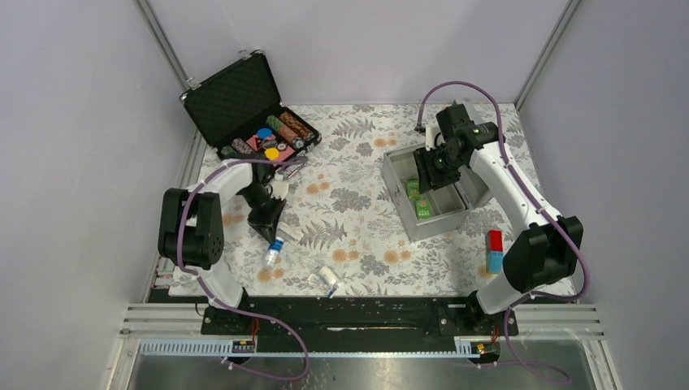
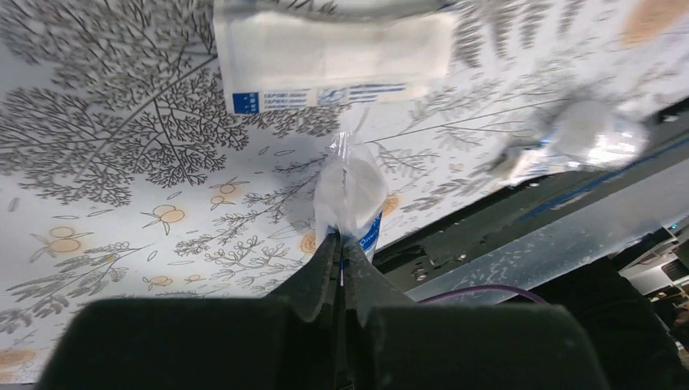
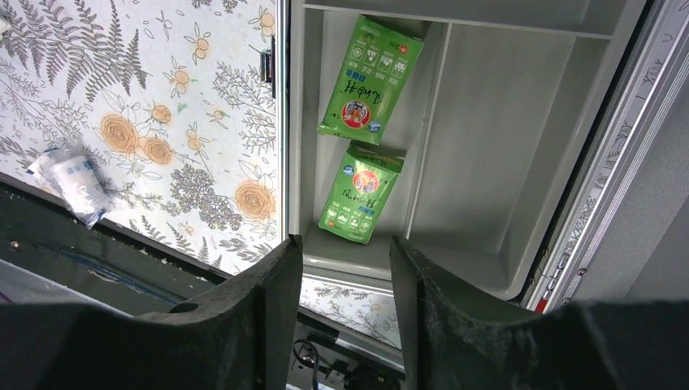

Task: Organize the medicine kit
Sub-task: Pick up the medical item at the center of the board.

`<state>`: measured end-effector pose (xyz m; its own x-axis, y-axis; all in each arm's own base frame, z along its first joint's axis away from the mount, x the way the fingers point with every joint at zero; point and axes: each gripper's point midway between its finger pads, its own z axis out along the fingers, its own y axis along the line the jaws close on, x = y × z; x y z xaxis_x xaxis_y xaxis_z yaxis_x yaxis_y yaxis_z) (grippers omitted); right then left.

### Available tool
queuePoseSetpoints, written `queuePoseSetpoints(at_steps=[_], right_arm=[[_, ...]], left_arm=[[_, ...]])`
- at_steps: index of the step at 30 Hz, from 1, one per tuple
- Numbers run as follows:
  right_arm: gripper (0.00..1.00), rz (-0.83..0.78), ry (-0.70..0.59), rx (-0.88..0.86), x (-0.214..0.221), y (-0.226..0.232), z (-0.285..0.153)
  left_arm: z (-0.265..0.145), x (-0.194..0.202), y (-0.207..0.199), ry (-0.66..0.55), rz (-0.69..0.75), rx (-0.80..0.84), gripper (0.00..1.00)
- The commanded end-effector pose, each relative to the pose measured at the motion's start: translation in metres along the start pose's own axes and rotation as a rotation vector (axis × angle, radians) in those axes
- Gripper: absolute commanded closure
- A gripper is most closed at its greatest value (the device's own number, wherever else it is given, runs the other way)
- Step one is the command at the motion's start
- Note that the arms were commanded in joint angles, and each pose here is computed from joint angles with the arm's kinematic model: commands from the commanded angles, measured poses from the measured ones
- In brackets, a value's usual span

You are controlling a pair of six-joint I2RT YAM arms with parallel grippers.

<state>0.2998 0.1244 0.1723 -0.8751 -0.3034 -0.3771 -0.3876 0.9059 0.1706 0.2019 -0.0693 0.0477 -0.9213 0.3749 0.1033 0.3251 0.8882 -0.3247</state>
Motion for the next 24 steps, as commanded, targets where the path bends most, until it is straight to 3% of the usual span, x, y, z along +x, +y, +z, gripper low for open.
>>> queuePoseSetpoints(at_steps=[1, 7, 10, 13, 15, 19, 24], right_arm=[[0.49, -0.035, -0.073, -0.032, -0.016, 0.011, -0.016], [0.35, -0.081, -0.151, -0.286, -0.047, 0.057, -0.036], [0.15, -0.099, -0.203, -0.305, -0.071, 0.062, -0.043], [0.04, -0.104, -0.249, -0.403, -0.095, 0.08, -0.056], [0.05, -0.088, -0.276, -0.486, -0.11, 0.095, -0.065], [0.23, -0.034, -0.295, -0.579, -0.134, 0.117, -0.068], [0.23, -0.095, -0.295, -0.586, -0.143, 0.139, -0.056]], left_arm=[[-0.051, -0.037, -0.034, -0.169, 0.102, 0.126, 1.0], [-0.149, -0.122, -0.093, -0.513, 0.203, 0.342, 1.0], [-0.189, -0.158, -0.127, -0.643, 0.22, 0.535, 1.0], [-0.22, -0.184, -0.154, -0.728, 0.225, 0.704, 1.0], [-0.236, -0.196, -0.168, -0.76, 0.236, 0.783, 1.0], [-0.261, -0.214, -0.188, -0.815, 0.228, 0.921, 1.0], [-0.264, -0.219, -0.198, -0.805, 0.253, 0.988, 1.0]])
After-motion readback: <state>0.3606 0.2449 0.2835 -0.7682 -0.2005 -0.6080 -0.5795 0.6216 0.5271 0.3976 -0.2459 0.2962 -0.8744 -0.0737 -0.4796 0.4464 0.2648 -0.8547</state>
